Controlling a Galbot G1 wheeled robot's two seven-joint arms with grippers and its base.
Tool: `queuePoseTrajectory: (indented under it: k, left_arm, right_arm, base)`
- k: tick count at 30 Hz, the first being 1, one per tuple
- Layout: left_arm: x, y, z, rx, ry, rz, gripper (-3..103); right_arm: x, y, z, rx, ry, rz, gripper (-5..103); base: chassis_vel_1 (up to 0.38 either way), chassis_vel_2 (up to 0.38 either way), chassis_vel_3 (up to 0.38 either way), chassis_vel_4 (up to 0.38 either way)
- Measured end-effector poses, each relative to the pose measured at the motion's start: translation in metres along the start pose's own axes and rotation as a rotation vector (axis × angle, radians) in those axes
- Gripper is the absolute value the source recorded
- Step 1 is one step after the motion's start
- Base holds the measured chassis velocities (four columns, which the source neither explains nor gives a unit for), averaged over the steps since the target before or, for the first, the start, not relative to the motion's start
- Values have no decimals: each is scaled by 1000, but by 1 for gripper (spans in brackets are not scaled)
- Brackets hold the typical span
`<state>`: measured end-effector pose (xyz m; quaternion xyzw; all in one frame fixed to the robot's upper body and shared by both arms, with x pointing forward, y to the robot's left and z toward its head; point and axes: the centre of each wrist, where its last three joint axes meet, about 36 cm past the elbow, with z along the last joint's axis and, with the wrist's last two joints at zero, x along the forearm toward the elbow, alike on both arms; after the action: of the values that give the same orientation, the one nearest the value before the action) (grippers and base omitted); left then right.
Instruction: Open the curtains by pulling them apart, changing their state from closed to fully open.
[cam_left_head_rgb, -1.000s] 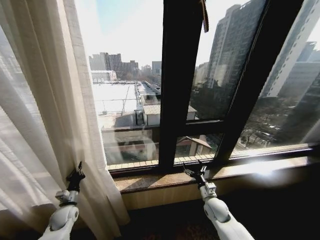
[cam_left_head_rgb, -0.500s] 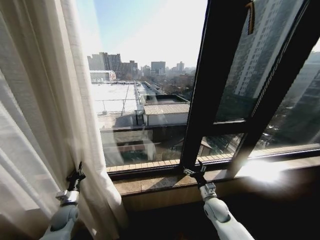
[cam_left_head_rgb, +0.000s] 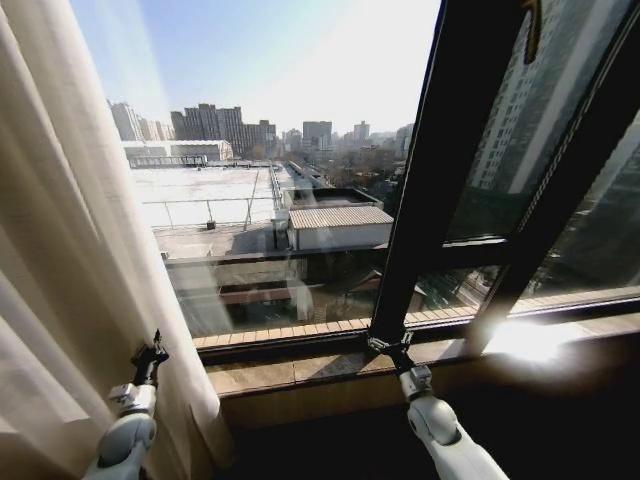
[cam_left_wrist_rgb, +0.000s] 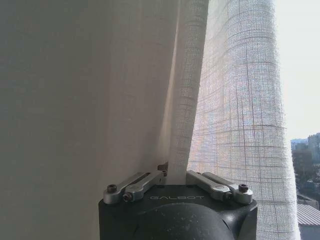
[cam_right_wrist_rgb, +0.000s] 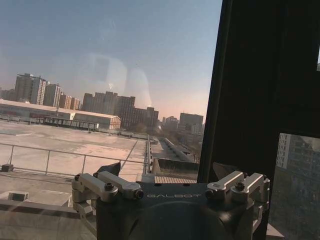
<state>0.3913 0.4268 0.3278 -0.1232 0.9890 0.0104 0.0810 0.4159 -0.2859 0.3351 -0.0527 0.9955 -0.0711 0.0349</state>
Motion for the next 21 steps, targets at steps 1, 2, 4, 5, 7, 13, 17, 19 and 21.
queuePoseTrajectory:
  k: [1, 2, 4, 5, 7, 13, 17, 19, 21]
  left_arm:
    - [0, 0, 0, 0, -1, -1, 0]
    - [0, 0, 0, 0, -1, -1, 0]
    - [0, 2, 0, -2, -2, -3, 0]
    - [-1, 2, 0, -2, -3, -4, 0]
    - [0, 2, 1, -3, -2, -5, 0]
    - [0, 3, 3, -3, -2, -9, 0]
    - [-1, 4, 4, -4, -2, -12, 0]
    - [-4, 4, 4, -9, -2, -14, 0]
    - [-9, 5, 4, -18, -2, -13, 0]
  right_arm:
    - [0, 0, 0, 0, 0, 0, 100]
    - [0, 0, 0, 0, 0, 0, 100]
    - [0, 0, 0, 0, 0, 0, 100]
    - [0, 0, 0, 0, 0, 0, 100]
    - [0, 0, 0, 0, 0, 0, 100]
    - [0, 0, 0, 0, 0, 0, 100]
    - [0, 0, 0, -1, 0, 0, 100]
    - [0, 0, 0, 0, 0, 0, 100]
    - [0, 0, 0, 0, 0, 0, 100]
  base:
    - [53, 20, -22, -27]
    - [53, 20, -22, -27]
    - [57, 14, -45, -25]
    - [77, 34, -56, -24]
    - [98, -7, -103, -22]
    - [101, 14, -99, -16]
    - [13, 2, -18, -1]
    - [0, 0, 0, 0]
    - [0, 0, 0, 0]
